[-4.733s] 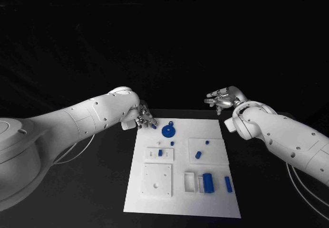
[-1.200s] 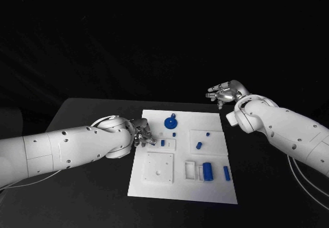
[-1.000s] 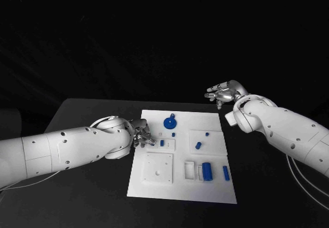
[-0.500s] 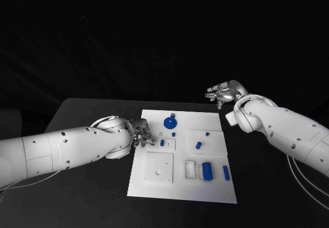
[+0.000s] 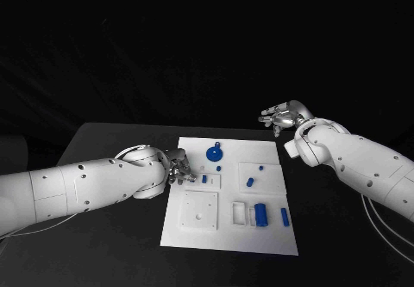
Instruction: Assemble the parts on the task board
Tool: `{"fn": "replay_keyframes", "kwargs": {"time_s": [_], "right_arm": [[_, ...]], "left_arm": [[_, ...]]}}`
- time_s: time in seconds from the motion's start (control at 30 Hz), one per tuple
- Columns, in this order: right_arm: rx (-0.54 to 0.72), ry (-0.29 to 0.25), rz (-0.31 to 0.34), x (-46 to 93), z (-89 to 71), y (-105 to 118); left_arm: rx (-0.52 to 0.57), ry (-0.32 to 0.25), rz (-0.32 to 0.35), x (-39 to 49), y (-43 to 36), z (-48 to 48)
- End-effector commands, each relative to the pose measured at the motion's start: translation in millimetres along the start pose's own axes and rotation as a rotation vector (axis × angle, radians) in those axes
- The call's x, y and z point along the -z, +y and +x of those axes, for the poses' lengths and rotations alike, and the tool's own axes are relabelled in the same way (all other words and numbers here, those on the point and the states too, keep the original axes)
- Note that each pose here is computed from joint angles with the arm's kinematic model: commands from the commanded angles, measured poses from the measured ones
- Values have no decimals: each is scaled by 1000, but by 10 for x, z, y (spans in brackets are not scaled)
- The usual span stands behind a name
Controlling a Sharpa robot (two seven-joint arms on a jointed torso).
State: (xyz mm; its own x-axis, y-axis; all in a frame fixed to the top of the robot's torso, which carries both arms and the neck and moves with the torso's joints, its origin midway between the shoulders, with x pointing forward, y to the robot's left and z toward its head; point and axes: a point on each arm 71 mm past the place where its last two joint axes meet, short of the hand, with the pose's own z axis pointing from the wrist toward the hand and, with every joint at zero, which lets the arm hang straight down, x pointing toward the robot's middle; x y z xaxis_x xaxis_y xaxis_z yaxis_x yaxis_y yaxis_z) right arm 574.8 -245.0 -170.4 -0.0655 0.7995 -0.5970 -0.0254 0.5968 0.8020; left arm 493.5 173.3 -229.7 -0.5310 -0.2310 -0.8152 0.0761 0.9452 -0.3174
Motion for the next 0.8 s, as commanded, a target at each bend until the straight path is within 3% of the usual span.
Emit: {"fn": "replay_keyframes", "kwargs": {"time_s": [0.03,0.8], "right_arm": [[5,10,-12,3,7,4],[5,11,-6,13,18,-20]], "left_arm": [[-14,47,5,1,-29,75],[-13,47,7,-12,-72,96]]}}
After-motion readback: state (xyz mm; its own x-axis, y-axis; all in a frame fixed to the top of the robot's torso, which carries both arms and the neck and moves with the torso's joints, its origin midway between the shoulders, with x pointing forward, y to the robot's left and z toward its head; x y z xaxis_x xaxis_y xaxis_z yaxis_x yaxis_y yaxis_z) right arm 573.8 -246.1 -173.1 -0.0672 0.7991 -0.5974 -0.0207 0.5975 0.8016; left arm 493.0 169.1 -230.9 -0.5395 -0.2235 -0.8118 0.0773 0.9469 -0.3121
